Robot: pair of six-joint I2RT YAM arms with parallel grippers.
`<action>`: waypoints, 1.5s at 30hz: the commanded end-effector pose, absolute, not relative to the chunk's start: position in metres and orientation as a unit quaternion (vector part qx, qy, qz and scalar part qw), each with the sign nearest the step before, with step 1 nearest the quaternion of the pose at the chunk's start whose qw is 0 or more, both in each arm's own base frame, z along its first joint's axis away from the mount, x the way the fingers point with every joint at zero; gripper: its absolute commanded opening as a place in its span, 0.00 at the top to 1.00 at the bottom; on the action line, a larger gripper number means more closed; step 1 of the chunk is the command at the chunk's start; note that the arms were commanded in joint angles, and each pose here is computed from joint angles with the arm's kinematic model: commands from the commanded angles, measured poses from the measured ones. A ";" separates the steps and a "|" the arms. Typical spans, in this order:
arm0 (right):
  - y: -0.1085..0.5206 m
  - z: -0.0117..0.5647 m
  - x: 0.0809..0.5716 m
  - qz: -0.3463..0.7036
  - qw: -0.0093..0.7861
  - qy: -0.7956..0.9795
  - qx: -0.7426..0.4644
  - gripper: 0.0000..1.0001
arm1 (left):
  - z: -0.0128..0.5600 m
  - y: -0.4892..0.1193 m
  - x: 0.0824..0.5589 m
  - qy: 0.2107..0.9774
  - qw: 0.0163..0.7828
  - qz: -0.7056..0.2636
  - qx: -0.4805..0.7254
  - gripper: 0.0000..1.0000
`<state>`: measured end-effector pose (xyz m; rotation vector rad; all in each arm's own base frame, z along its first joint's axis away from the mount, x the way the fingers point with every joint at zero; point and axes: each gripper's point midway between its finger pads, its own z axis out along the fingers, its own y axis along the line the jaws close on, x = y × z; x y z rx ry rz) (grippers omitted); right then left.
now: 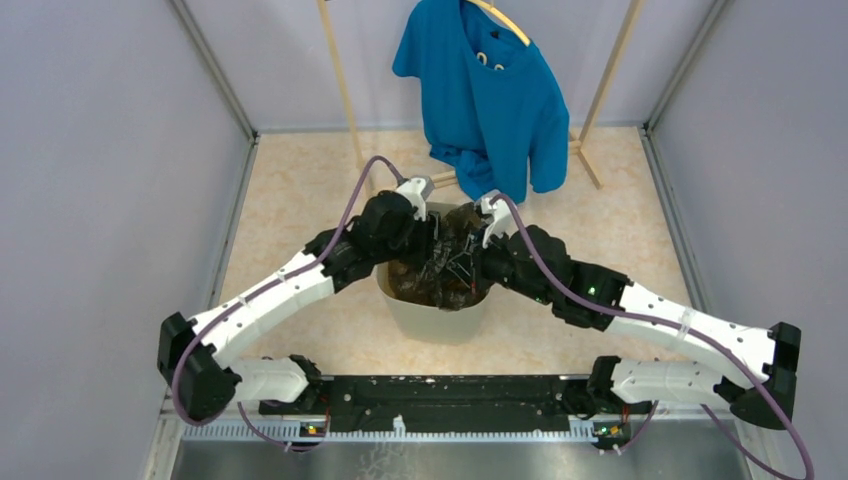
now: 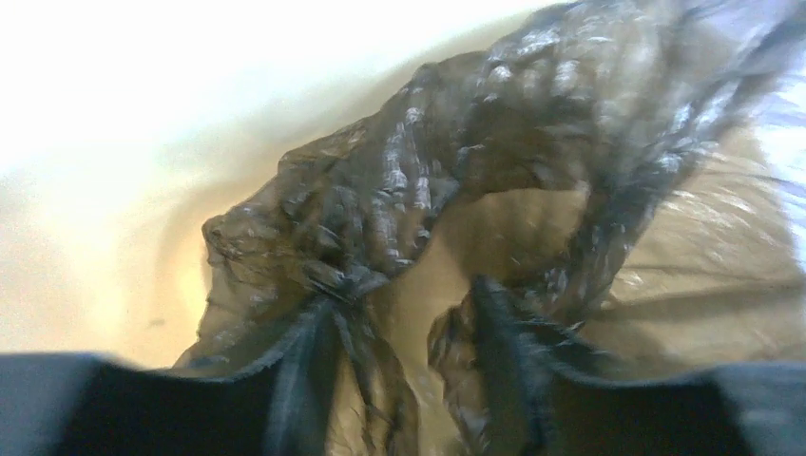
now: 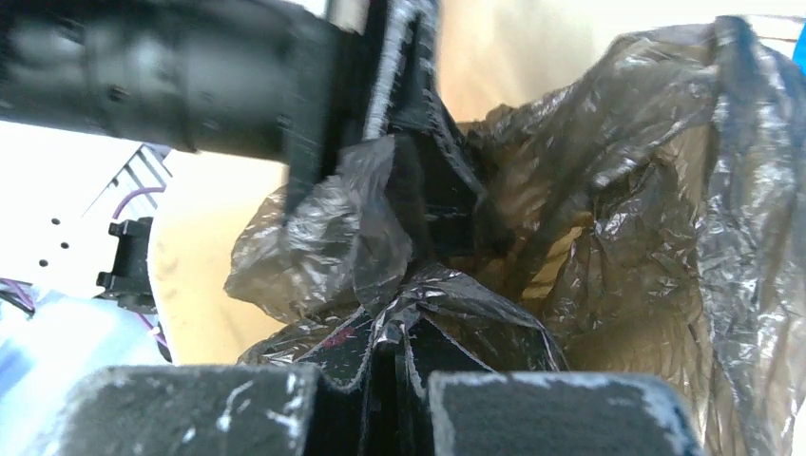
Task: Put the trash bags into the trash bin
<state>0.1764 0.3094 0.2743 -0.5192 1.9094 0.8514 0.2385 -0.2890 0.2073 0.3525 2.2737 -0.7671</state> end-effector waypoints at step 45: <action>0.280 0.342 0.160 0.440 0.458 0.770 -0.063 0.32 | 0.359 -0.227 0.177 0.759 0.485 -0.426 0.092 0.98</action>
